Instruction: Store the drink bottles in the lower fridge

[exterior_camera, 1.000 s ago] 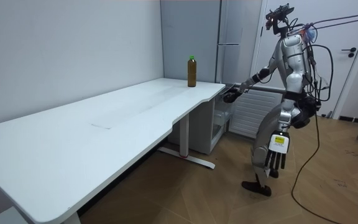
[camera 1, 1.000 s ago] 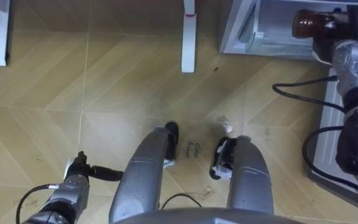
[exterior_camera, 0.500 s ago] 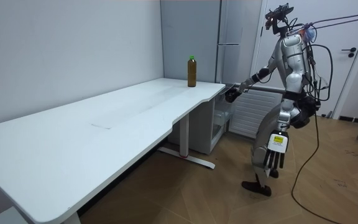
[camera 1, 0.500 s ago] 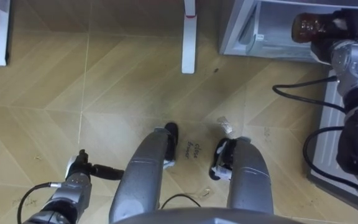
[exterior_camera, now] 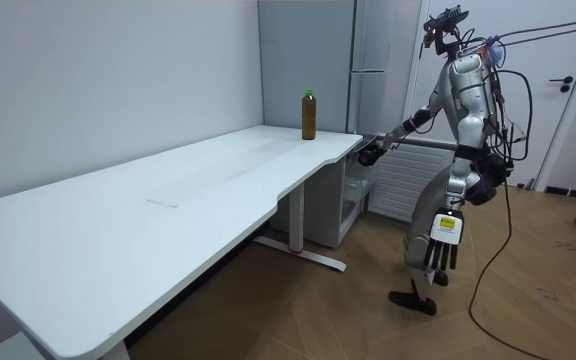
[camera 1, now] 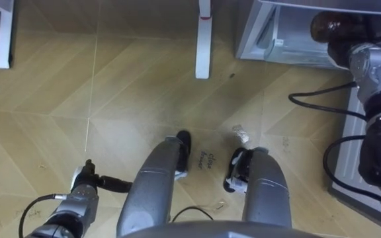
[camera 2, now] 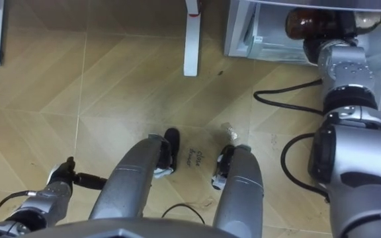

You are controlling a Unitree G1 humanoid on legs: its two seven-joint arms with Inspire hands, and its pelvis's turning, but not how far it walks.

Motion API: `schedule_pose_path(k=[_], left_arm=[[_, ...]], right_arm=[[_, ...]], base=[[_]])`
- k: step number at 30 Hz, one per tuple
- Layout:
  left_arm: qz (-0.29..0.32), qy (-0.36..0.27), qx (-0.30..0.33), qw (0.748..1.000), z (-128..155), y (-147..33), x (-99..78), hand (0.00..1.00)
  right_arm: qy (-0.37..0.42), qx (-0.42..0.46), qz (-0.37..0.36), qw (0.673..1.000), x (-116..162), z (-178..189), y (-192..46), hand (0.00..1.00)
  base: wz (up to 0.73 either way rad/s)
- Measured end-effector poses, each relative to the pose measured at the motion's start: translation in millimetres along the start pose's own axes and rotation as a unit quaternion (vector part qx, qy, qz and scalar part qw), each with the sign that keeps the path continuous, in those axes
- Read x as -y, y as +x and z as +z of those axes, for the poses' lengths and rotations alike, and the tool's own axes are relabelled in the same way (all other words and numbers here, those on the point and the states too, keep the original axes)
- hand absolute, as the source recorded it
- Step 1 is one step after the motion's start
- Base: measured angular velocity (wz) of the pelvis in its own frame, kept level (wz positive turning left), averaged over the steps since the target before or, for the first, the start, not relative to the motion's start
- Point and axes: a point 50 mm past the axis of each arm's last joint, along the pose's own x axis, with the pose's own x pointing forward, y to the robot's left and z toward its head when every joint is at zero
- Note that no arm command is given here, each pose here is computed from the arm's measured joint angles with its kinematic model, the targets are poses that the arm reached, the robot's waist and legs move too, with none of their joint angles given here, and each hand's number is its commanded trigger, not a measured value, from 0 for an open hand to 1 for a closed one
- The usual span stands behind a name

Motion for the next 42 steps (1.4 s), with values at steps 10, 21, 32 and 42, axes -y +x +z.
schedule_pose_path(k=[10,21,32,42], left_arm=[[-0.004,0.011,-0.001,1.0,0,-0.2,1.2,0.0],[-0.002,0.01,-0.004,1.0,-2,-0.1,0.4,0.0],[0.002,0.0,-0.009,1.0,-5,-0.3,-1.4,0.0],[0.001,-0.001,-0.015,1.0,-12,-1.3,-1.1,0.0]], right_arm=[[0.011,-0.004,0.003,1.0,1,-1,0,0.0],[0.006,-0.003,0.007,1.0,-1,-1,0,0.0],[0.001,-0.009,-0.001,1.0,6,-2,1,0.0],[-0.042,-0.009,-0.016,0.999,20,-5,1,0.0]], base=[[-0.01],[-0.01],[0.0],[0.0]])
